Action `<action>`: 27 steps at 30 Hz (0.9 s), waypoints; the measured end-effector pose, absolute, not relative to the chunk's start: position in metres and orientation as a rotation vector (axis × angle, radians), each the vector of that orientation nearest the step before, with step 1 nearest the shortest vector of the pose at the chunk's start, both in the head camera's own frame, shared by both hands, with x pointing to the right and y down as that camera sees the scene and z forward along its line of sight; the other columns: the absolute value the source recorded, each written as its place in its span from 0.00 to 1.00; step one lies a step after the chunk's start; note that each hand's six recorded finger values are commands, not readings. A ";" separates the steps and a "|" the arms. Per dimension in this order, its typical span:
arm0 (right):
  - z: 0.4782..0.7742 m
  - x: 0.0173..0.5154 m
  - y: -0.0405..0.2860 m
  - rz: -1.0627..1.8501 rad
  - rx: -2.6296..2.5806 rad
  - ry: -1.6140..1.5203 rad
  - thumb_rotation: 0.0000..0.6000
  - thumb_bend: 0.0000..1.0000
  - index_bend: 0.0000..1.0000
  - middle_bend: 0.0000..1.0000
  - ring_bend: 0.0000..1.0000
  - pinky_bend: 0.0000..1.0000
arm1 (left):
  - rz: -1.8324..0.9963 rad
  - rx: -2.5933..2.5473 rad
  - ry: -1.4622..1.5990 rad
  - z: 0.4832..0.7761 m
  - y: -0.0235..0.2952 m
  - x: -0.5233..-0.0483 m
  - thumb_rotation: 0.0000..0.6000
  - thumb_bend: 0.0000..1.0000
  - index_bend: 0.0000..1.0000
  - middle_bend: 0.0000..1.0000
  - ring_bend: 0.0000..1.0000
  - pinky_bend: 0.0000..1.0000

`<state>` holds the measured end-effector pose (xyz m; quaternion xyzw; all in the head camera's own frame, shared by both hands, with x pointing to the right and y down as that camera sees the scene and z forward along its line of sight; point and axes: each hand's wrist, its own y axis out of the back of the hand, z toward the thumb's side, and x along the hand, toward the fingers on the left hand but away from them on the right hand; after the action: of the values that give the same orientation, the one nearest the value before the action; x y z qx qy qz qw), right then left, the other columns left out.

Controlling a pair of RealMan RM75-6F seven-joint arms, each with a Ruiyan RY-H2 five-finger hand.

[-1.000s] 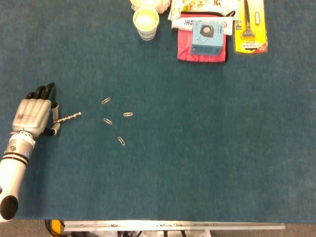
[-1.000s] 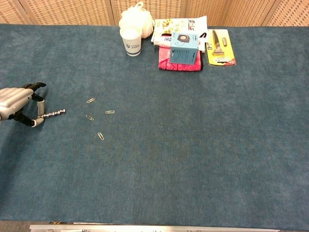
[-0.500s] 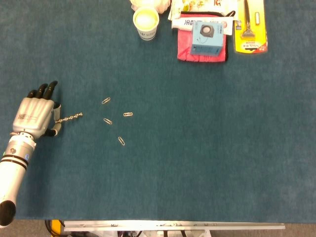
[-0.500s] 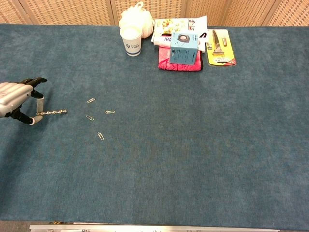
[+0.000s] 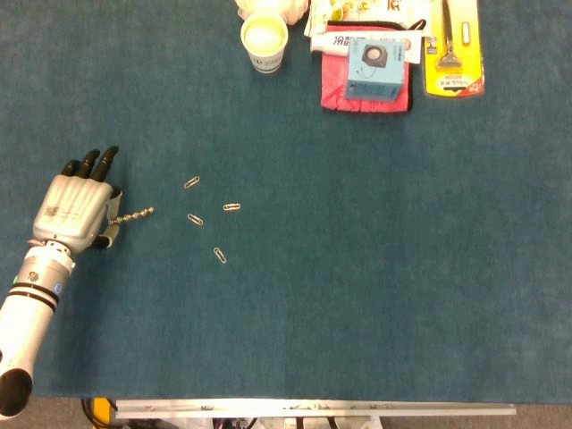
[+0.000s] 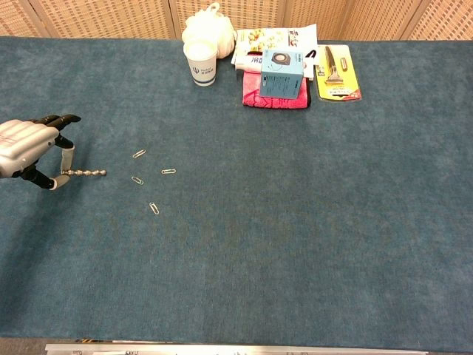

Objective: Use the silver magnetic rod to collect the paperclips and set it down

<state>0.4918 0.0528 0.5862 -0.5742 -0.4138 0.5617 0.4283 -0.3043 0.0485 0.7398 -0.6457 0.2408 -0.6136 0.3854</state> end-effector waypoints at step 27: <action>0.583 0.489 0.053 1.387 -1.446 -1.040 1.00 0.00 0.32 0.26 0.21 0.36 | -1.511 -1.575 0.513 0.708 0.046 -0.275 1.00 0.32 0.57 0.00 0.00 0.14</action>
<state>0.4892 0.0533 0.5831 -0.5788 -0.4164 0.5555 0.4278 -0.2749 0.0461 0.7078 -0.6325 0.2062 -0.6069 0.4348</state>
